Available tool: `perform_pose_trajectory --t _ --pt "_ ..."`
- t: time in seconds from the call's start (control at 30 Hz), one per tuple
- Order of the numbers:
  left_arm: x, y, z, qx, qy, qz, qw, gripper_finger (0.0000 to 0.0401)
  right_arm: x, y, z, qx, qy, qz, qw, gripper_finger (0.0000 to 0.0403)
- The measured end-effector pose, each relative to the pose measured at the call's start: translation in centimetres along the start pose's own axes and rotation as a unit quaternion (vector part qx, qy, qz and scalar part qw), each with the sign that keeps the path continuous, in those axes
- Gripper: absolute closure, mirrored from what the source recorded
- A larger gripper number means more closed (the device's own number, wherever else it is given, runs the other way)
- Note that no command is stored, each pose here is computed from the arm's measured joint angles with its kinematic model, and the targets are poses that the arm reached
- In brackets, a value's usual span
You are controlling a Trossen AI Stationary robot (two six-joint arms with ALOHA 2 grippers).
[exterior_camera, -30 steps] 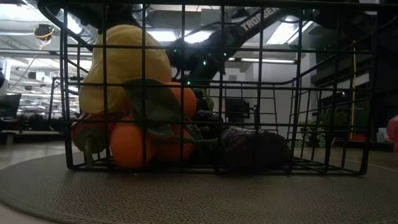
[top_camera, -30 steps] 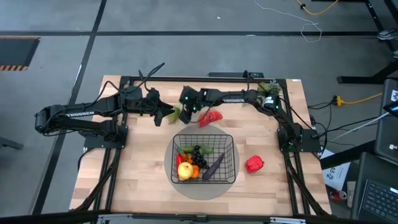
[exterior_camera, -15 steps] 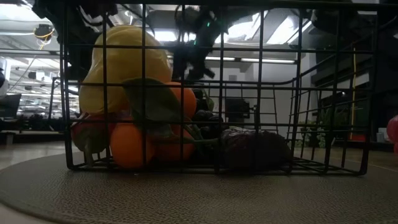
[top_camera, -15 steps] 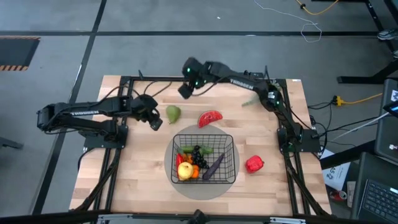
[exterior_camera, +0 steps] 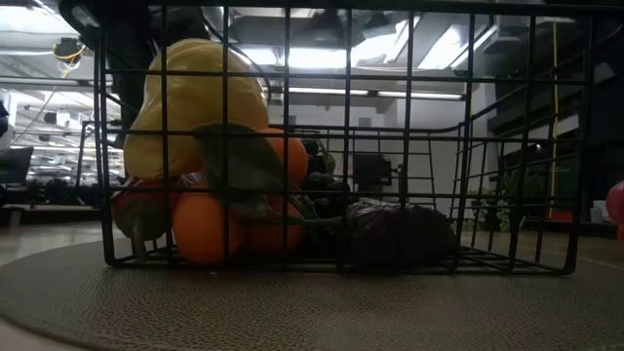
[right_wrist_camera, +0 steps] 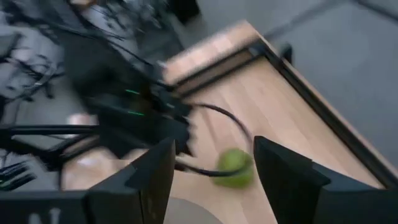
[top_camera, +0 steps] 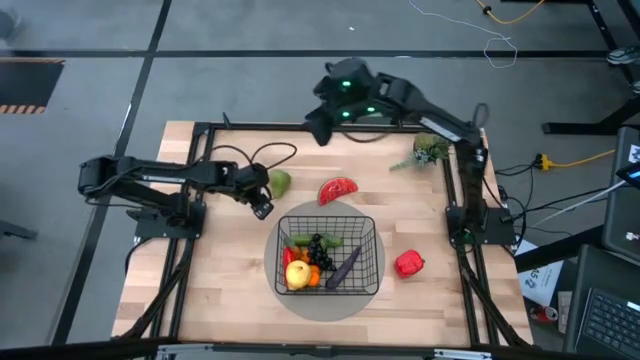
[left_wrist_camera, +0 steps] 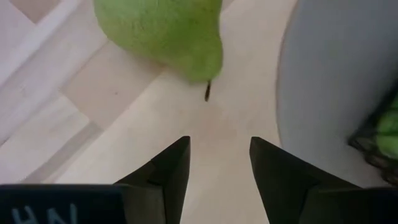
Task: Build produce basket
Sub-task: Put the green pear into black wire basket
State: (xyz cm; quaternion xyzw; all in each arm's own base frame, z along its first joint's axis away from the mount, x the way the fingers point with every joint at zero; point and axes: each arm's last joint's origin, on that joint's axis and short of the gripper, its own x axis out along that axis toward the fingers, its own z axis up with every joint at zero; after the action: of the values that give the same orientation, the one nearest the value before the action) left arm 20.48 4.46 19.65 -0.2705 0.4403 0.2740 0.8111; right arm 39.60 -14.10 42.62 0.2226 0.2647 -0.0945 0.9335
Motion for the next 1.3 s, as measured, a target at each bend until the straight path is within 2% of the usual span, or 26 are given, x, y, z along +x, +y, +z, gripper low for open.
perform_pose_trajectory --t 0.1,0.3,0.4,0.5,0.6,0.77,1.03,1.3 --pt "1.2 -0.3 0.4 0.0 -0.007 0.007 1.0 0.0239 -3.5 2.5 0.4 -0.034 -0.036 0.02 0.999 0.0183" --pt "3.6 -0.8 0.5 0.001 0.007 0.008 1.0 0.0237 -9.8 7.1 0.0 -0.078 -0.105 0.011 0.991 0.0183" --pt "4.7 -0.7 0.3 0.004 0.022 0.031 0.999 0.0237 -12.6 9.4 -0.6 -0.092 -0.133 0.024 0.987 0.0183" --pt "5.6 -0.6 0.2 0.007 0.017 0.059 0.998 0.0237 -14.5 11.3 -1.3 -0.105 -0.15 0.039 0.982 0.0183" --pt "6.2 -0.7 0.3 0.007 0.01 0.06 0.998 0.0237 -16.2 12.9 -2.0 -0.114 -0.165 0.062 0.978 0.0183" --pt "6.8 -1.0 0.5 0.005 0.002 0.045 0.999 0.0237 -17.8 14.7 -2.8 -0.136 -0.181 0.084 0.97 0.0183" --pt "7.4 -0.8 0.6 0.013 0.007 0.051 0.999 0.0243 -18.7 15.4 -3.3 -0.142 -0.201 0.05 0.968 0.0183" --pt "7.5 -0.1 1.0 0.0 0.006 0.057 0.998 0.0314 -18.6 15.4 -3.3 -0.143 -0.199 0.049 0.968 0.0183"
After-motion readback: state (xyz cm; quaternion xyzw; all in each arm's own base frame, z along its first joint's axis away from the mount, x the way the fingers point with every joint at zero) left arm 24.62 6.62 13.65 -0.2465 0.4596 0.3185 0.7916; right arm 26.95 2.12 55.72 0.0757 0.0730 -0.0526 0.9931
